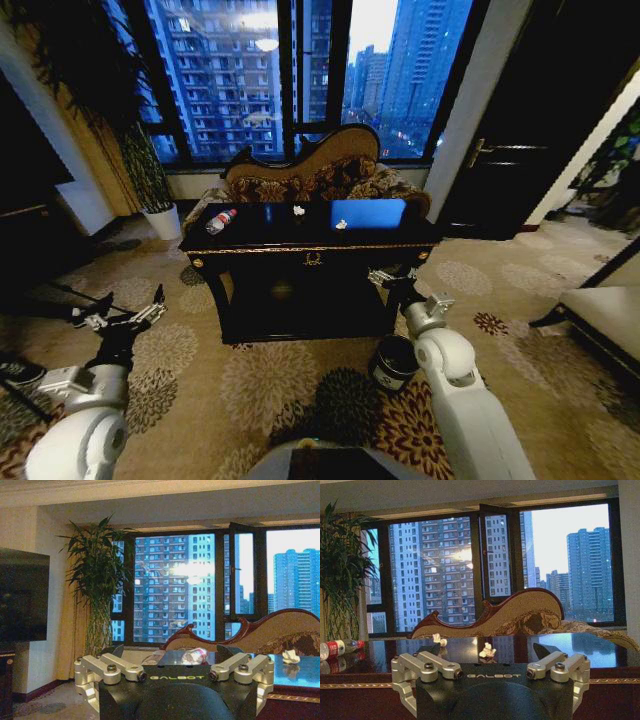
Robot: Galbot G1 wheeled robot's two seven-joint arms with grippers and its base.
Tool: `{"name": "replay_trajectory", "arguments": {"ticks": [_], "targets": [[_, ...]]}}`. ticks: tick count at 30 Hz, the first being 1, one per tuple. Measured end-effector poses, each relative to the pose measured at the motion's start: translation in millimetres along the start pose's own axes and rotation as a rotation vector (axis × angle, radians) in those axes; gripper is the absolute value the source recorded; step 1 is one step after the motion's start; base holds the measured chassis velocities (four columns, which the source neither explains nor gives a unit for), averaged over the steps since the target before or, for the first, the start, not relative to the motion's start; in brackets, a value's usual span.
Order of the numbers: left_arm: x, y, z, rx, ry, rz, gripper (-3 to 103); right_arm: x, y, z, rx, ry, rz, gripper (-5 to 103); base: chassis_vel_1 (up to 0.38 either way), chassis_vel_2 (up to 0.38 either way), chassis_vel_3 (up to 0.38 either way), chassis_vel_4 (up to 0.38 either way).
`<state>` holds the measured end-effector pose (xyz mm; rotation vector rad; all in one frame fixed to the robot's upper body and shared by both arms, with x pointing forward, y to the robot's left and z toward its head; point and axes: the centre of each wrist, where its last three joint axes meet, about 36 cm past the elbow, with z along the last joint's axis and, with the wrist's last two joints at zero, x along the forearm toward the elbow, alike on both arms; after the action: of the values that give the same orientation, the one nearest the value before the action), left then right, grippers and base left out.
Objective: Move to the front of the table and place the trash on the table into the trash bin.
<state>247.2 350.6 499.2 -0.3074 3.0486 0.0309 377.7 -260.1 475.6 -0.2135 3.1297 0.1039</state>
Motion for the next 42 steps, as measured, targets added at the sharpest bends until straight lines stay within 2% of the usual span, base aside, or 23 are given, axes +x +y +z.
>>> {"name": "replay_trajectory", "arguments": {"ticks": [31,39,42], "targets": [[0.3,1.6,3.2,0.002,0.008,-0.008,100,-2.1,-0.2,-1.4,0.014,-0.006,-0.009,100,-0.153,0.159,0.159,-0.153],[3.7,-0.4,2.2,0.007,0.009,-0.009,100,-9.4,13.3,2.0,0.016,0.005,-0.063,100,-0.092,0.081,0.08,-0.077],[5.8,-1.7,0.3,0.008,0.007,-0.011,100,-27.7,23.1,3.2,0.025,0.016,-0.113,100,-0.018,0.005,0.005,-0.007]]}}
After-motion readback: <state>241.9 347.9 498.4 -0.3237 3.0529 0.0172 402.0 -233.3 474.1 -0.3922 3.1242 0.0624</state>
